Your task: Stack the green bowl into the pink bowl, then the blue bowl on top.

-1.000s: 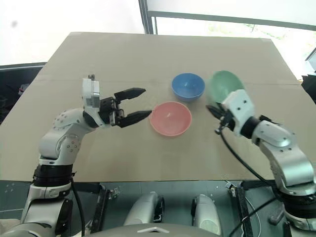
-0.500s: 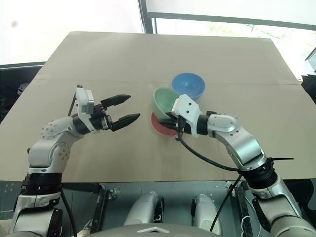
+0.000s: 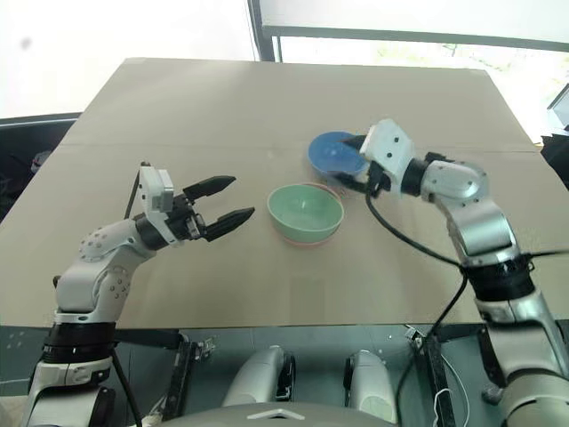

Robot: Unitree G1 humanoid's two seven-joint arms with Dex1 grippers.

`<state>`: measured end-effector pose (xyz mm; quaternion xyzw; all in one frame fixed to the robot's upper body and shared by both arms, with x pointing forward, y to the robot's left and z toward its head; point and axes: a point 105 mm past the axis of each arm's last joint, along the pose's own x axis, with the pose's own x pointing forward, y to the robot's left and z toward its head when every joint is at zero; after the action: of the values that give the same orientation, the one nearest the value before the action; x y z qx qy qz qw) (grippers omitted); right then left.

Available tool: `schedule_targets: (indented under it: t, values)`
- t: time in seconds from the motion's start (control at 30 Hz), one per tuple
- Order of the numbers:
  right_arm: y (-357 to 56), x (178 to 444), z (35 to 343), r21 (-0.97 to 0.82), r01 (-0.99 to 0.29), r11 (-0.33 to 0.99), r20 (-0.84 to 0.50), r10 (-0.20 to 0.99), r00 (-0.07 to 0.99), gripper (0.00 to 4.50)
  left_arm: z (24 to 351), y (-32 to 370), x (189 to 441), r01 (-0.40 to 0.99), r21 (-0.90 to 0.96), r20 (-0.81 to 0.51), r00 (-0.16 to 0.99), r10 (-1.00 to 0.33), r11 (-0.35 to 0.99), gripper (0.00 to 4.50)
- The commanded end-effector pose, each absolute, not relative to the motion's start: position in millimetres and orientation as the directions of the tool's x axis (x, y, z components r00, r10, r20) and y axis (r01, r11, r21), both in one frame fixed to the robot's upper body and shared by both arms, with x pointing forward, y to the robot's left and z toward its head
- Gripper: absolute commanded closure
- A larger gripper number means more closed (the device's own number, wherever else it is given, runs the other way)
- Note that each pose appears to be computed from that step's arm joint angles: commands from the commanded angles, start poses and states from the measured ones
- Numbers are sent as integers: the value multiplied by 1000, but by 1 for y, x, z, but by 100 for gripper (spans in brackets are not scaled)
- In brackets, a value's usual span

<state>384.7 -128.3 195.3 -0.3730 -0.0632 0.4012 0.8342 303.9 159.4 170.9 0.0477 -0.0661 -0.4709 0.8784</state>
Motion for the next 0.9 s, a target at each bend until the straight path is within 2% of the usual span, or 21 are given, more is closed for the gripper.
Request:
schedule_targets:
  t: [0.03, 0.23, 0.47, 0.5, 0.6, 0.63, 0.7, 0.83, 0.9]
  values:
    - [-125, 400, 179, -786, -567, 246, -253, 709, 659, 135, 184, 155, 301, 815, 203, 97, 534, -840, 542, 0]
    - [-101, 417, 156, -831, -544, 115, -304, 725, 618, 135, 185, 159, 295, 797, 212, 99, 558, -824, 565, 0]
    - [-89, 428, 156, -869, -491, 60, -309, 709, 634, 135, 183, 164, 288, 776, 211, 103, 586, -803, 594, 0]
    - [-89, 428, 155, -868, -493, 55, -315, 706, 634, 192, 183, 164, 288, 775, 211, 104, 589, -802, 596, 0]
    - [-91, 428, 155, -866, -499, 39, -330, 705, 628, 297, 180, 166, 286, 771, 208, 103, 595, -797, 602, 0]
    - [-92, 428, 154, -864, -503, 31, -337, 707, 622, 354, 179, 167, 285, 770, 207, 103, 596, -796, 603, 0]
    - [-93, 427, 154, -863, -505, 25, -340, 710, 617, 437, 179, 167, 286, 770, 206, 104, 597, -796, 604, 0]
    - [-95, 426, 158, -866, -498, 35, -325, 719, 615, 446, 177, 166, 287, 771, 203, 105, 596, -796, 604, 0]
    - [-94, 426, 167, -860, -502, 93, -279, 738, 614, 446, 176, 166, 287, 772, 201, 106, 594, -797, 602, 0]
